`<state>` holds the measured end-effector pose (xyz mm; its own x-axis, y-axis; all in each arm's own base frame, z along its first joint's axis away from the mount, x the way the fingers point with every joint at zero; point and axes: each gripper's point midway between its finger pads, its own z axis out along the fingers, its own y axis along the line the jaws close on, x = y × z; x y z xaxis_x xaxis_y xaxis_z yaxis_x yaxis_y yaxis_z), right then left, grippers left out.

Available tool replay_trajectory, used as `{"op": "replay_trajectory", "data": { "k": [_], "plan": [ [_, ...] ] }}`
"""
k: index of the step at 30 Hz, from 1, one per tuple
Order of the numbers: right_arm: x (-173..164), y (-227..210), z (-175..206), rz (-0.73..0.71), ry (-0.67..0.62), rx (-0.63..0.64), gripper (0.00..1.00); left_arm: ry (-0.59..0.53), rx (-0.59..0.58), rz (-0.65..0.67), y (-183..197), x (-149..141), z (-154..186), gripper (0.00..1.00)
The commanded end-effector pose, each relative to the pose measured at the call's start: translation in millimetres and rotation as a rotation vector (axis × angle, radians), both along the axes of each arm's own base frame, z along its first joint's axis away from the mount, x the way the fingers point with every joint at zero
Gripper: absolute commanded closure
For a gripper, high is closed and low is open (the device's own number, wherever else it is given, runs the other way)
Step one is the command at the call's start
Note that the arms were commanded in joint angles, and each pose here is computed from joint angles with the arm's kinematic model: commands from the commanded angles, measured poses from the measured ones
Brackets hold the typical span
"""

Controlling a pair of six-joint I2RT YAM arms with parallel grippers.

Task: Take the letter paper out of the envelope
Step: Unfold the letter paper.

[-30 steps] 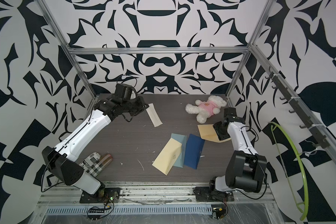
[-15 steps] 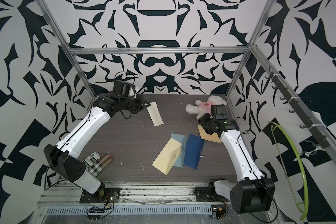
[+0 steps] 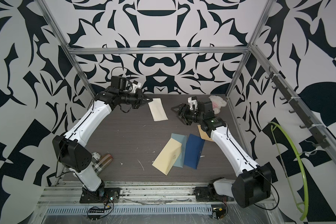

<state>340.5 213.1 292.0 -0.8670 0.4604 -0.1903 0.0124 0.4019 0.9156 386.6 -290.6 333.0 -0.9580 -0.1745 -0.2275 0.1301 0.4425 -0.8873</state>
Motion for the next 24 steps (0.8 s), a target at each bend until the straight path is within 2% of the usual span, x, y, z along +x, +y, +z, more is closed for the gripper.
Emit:
{"op": "replay_trajectory", "data": {
  "k": [1,7,14,24],
  "plan": [
    [1,8,18,0.012,-0.047,0.051,0.33,0.010,-0.053,-0.045,-7,-2,11,1.00],
    [2,14,7,0.019,-0.008,0.053,0.33,0.025,-0.067,-0.044,-8,0,11,1.00],
    [6,16,11,-0.002,-0.004,0.118,0.36,0.034,-0.090,-0.015,-7,5,12,1.00],
    [24,-4,25,-0.229,-0.044,0.264,0.37,0.086,-0.190,0.130,-2,19,14,1.00]
  ]
}}
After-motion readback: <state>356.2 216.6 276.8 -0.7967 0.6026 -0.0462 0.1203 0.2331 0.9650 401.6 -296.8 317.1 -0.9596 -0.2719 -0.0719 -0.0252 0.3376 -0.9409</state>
